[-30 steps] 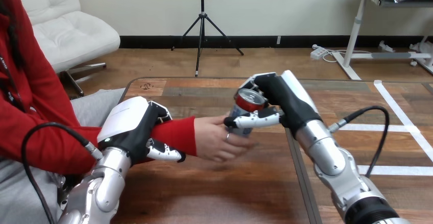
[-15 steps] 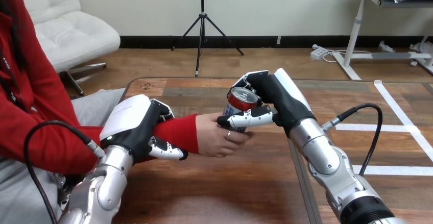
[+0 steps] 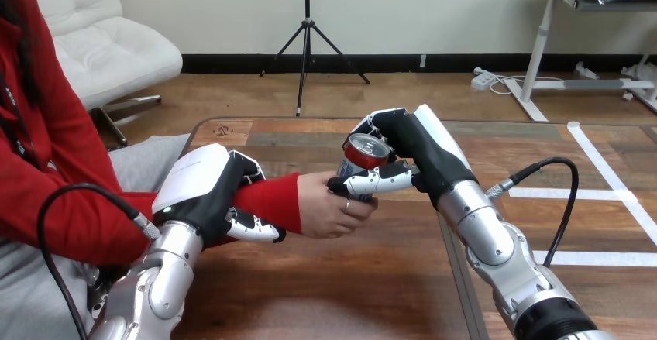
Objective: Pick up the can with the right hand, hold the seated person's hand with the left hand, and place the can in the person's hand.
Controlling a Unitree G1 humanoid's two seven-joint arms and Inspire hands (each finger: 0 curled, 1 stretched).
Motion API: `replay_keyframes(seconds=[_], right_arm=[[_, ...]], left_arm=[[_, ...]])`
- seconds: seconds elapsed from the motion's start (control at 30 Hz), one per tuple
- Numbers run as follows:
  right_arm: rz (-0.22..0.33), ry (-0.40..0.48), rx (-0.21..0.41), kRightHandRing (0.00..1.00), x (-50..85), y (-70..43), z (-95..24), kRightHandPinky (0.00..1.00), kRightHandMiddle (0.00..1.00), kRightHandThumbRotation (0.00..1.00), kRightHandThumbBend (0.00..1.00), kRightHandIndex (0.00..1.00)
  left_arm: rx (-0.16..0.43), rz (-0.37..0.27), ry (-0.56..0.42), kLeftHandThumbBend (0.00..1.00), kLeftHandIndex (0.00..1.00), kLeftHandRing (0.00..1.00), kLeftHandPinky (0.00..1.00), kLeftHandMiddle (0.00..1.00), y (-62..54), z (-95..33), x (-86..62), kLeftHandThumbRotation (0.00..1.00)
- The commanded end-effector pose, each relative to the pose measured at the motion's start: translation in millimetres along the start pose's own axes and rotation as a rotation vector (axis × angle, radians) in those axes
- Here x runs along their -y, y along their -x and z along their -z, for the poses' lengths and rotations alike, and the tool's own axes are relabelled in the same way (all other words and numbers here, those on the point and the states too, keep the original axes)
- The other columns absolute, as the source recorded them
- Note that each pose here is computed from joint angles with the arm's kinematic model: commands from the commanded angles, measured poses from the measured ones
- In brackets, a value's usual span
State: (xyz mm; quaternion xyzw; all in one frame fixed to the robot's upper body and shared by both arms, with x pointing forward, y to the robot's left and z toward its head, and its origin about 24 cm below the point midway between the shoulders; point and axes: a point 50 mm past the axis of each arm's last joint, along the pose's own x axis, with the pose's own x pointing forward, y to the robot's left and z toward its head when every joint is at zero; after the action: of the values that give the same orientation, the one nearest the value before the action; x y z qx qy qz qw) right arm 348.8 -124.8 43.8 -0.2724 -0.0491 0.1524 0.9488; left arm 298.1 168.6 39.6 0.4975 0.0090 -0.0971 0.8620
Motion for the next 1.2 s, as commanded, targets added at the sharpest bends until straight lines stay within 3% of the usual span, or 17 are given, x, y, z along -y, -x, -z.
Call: replay_keyframes(seconds=[0.0, 0.6, 1.17], right_arm=[[0.018, 0.067, 0.354, 0.38, 14.7, -39.3, -100.0, 0.35, 0.42, 0.0, 0.76, 0.43], [0.002, 0.072, 0.314, 0.36, 9.3, -38.0, -88.3, 0.33, 0.41, 0.0, 0.78, 0.43], [-0.015, 0.062, 0.28, 0.4, 10.1, -37.8, -83.3, 0.36, 0.44, 0.0, 0.78, 0.45]], left_arm=[[0.41, -0.29, 0.048, 0.65, 0.35, 0.3, 0.23, 0.36, -26.9, -102.4, -76.5, 0.0], [0.427, -0.342, 0.058, 0.67, 0.34, 0.29, 0.22, 0.35, -21.4, -100.8, -87.4, 0.0], [0.433, -0.34, 0.067, 0.7, 0.36, 0.3, 0.23, 0.36, -18.2, -100.0, -87.2, 0.0]])
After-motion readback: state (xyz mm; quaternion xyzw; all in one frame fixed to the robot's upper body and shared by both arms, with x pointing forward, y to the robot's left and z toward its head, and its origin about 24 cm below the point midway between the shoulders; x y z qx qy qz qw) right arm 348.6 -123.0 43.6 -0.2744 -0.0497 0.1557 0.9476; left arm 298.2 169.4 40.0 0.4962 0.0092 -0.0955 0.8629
